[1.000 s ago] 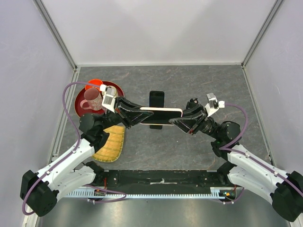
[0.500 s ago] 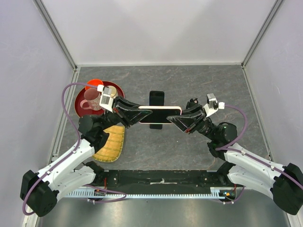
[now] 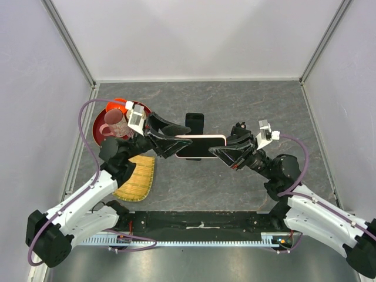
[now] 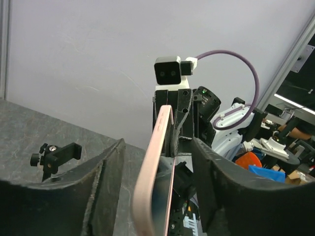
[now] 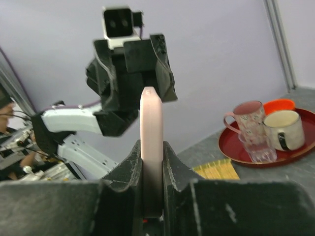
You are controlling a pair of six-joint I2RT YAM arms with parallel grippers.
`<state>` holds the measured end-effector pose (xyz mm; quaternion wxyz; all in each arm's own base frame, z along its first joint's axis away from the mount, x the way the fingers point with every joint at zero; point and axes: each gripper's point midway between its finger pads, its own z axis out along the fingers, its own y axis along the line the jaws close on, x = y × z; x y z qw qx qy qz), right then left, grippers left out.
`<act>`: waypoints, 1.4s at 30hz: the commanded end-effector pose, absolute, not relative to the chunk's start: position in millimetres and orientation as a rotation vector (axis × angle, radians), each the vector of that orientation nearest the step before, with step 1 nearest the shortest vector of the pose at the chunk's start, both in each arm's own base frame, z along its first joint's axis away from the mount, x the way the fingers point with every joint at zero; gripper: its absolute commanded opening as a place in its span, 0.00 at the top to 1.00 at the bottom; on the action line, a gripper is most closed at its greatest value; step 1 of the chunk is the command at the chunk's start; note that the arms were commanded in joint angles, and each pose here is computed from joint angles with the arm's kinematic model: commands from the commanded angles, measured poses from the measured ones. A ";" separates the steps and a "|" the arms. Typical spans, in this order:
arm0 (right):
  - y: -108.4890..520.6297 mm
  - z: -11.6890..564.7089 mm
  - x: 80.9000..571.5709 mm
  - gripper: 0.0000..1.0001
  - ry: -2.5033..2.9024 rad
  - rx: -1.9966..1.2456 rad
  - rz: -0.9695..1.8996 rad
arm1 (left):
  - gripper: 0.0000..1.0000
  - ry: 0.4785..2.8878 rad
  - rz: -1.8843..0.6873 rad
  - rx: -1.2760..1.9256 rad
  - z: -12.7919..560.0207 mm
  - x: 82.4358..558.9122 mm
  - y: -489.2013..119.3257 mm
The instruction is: Place the phone on the phone stand
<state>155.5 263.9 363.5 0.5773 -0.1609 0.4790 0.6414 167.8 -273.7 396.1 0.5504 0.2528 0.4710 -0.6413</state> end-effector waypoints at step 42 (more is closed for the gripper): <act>247.0 393.8 130.2 0.51 1.346 -0.731 1.195 | 0.98 1.258 -1.483 1.285 363.9 138.1 -321.8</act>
